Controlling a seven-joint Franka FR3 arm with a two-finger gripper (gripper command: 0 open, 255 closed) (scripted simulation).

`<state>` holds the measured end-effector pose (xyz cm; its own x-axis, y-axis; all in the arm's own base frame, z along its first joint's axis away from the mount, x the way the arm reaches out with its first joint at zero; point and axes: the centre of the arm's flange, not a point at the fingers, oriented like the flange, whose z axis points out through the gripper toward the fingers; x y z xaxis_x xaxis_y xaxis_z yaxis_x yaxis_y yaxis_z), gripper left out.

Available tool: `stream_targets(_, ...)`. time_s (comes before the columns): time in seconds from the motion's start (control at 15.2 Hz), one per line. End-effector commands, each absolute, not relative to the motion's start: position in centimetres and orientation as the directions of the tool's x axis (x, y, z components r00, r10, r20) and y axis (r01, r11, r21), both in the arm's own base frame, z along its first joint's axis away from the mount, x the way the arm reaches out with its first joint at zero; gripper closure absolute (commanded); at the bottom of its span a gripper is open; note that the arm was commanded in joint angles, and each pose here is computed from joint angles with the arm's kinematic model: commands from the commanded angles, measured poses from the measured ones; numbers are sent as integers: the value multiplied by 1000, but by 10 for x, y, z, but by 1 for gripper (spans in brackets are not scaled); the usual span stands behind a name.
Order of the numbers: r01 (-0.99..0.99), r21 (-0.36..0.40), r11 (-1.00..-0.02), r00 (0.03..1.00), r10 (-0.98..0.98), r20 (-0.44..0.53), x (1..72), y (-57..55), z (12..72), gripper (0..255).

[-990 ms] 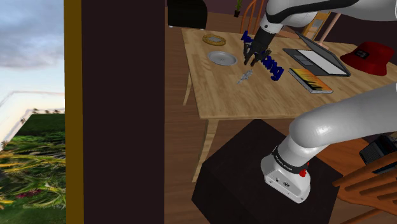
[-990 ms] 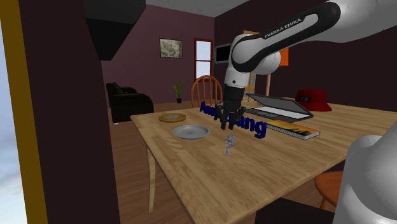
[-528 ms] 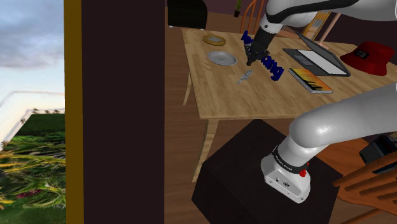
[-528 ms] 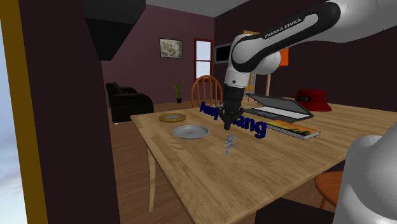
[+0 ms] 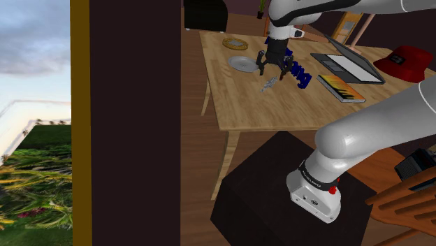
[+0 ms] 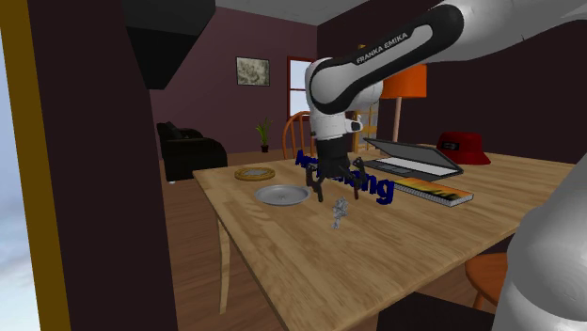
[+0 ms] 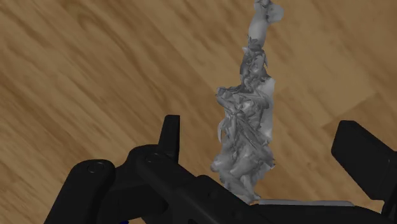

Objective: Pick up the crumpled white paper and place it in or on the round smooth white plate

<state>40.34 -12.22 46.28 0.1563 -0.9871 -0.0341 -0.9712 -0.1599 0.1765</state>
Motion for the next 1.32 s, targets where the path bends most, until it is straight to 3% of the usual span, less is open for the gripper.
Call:
stream_targets(0.0,-975,201,-99,95,-995,-26,404,-119,452,0)
stream_targets(0.86,-975,201,-99,95,-995,-26,399,-118,429,0)
stream_targets(0.92,-975,201,-99,95,-995,-26,399,-118,429,255)
stream_targets(1.25,-975,201,-99,95,-995,-26,400,-118,429,255)
